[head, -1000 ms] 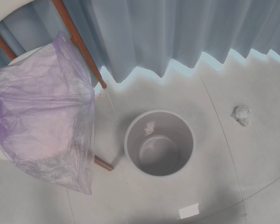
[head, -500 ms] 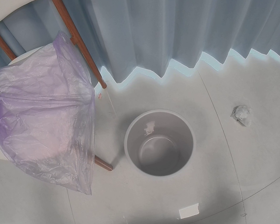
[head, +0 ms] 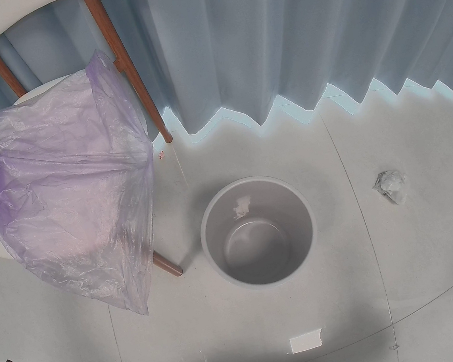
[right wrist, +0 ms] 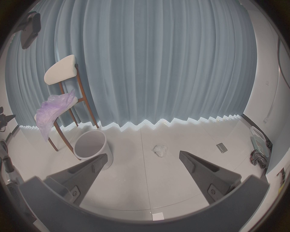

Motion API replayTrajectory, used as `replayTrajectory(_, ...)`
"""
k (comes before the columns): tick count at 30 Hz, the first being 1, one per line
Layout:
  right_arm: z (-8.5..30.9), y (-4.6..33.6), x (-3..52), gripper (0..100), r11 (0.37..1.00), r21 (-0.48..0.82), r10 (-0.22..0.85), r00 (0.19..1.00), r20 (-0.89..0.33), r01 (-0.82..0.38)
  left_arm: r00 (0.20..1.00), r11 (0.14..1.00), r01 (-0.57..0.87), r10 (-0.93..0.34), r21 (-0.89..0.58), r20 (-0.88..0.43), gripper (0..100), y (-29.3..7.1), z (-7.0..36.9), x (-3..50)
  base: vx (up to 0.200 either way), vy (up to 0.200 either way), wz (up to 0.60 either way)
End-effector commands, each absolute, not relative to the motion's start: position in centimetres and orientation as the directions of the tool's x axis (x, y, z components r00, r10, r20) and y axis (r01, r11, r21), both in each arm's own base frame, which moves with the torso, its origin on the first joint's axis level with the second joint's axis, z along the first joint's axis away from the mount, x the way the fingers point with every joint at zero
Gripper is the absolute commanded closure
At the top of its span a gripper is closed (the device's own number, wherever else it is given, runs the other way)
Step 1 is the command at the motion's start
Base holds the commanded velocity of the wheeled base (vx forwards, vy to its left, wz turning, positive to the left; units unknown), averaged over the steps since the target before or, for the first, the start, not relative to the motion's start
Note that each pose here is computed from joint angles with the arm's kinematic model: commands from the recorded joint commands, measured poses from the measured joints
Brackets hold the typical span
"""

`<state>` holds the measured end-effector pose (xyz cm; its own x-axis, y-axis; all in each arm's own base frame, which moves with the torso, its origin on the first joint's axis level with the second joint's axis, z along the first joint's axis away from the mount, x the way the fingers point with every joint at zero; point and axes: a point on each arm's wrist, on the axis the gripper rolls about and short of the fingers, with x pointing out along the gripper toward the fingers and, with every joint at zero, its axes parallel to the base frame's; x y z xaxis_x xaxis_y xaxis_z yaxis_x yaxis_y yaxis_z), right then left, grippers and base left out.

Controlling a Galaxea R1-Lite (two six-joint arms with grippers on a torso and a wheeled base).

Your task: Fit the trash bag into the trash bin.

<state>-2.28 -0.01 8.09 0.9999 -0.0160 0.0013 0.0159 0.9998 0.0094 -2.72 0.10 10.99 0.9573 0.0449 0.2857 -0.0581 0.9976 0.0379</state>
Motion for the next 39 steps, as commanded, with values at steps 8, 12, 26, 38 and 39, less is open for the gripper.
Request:
replayTrajectory(8,7.6,0.0,-2.3,0,1.000,0.009,-0.015,1.000,0.002,0.015,0.956,0.998,-0.045,0.032,0.037,0.290,0,0.1,10.5,-2.7,0.000,0.000,0.00)
replayTrajectory(12,7.6,0.0,-2.3,0,1.000,0.009,-0.015,1.000,0.002,0.015,0.951,0.999,-0.018,0.002,0.052,0.308,0,0.0,11.1,-2.9,0.000,0.000,0.00)
replayTrajectory(26,7.6,0.0,-2.3,0,1.000,0.009,-0.015,1.000,0.002,0.015,0.978,0.994,0.096,-0.105,0.060,0.178,0,-0.2,12.6,-3.7,0.000,0.000,0.00)
replayTrajectory(38,7.6,0.0,-2.3,0,1.000,0.009,-0.015,1.000,0.002,0.015,0.980,0.981,0.188,-0.191,0.054,0.052,0,-0.2,16.4,-2.0,0.050,0.000,0.00)
replayTrajectory(39,7.6,0.0,-2.3,0,1.000,0.009,-0.015,1.000,0.002,0.015,0.978,0.978,0.200,-0.203,0.054,0.048,0,-0.3,16.7,-1.8,0.000,0.000,0.00)
